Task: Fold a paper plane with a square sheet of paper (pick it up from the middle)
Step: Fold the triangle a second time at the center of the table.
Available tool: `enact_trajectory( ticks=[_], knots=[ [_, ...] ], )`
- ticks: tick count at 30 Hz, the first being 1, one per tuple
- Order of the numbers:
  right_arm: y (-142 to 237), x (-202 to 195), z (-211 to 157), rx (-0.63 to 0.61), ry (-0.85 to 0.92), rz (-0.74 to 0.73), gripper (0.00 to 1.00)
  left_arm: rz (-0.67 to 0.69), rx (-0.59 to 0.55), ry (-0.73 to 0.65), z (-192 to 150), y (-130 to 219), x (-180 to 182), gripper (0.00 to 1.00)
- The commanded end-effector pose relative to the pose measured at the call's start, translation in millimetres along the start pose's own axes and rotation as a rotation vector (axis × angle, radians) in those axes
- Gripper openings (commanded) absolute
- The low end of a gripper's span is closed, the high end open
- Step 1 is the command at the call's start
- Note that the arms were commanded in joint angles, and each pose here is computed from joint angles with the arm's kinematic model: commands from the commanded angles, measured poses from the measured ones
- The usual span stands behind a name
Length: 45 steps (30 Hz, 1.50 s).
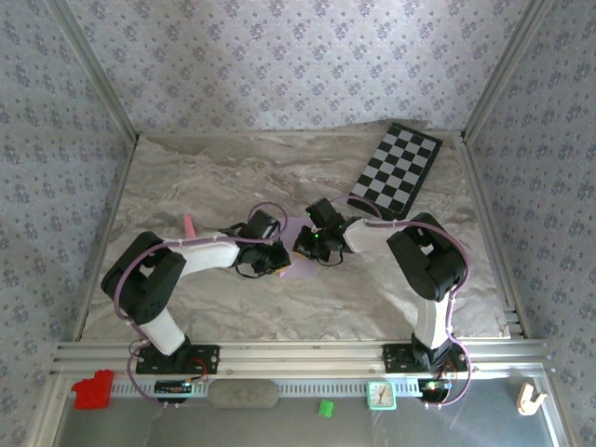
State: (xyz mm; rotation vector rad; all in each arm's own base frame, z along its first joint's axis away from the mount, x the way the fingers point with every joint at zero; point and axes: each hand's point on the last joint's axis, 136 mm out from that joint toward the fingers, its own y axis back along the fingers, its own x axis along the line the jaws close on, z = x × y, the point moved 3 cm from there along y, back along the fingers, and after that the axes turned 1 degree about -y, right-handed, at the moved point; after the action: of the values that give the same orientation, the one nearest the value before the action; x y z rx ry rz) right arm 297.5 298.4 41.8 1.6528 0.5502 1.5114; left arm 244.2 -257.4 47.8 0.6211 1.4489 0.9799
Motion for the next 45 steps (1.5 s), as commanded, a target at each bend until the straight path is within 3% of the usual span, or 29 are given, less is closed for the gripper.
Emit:
enact_trajectory(
  ticks=[1, 6, 12, 17, 28, 34, 45],
  knots=[
    [-15.7, -75.4, -14.5, 0.034, -0.091, -0.277, 0.08, 0.045, 0.012, -0.013, -1.6, -4.8, 3.5, 0.14],
    [-9.4, -61.6, -9.1, 0.021, -0.058, -0.226, 0.08, 0.087, 0.023, -0.003, -4.0, -6.5, 11.9, 0.11],
    [18.7, -3.7, 5.4, -0.023, 0.093, -0.019, 0.08, 0.110, 0.038, 0.008, -6.2, -8.3, 16.5, 0.07],
    [26.0, 14.6, -4.0, -0.022, 0.150, 0.025, 0.08, 0.106, 0.042, 0.007, -6.1, -8.6, 15.1, 0.04],
    [-0.2, 3.4, -23.4, 0.045, 0.124, -0.001, 0.06, 0.091, 0.038, 0.003, -5.1, -6.7, 11.0, 0.03],
    [-9.4, -26.9, -25.9, 0.058, 0.077, -0.115, 0.06, 0.074, 0.019, -0.021, 0.7, 2.6, 0.1, 0.03],
    [-10.3, -56.5, -28.5, 0.053, -0.008, -0.237, 0.05, -0.107, 0.000, 0.005, -4.9, 12.9, -21.6, 0.10]
  ],
)
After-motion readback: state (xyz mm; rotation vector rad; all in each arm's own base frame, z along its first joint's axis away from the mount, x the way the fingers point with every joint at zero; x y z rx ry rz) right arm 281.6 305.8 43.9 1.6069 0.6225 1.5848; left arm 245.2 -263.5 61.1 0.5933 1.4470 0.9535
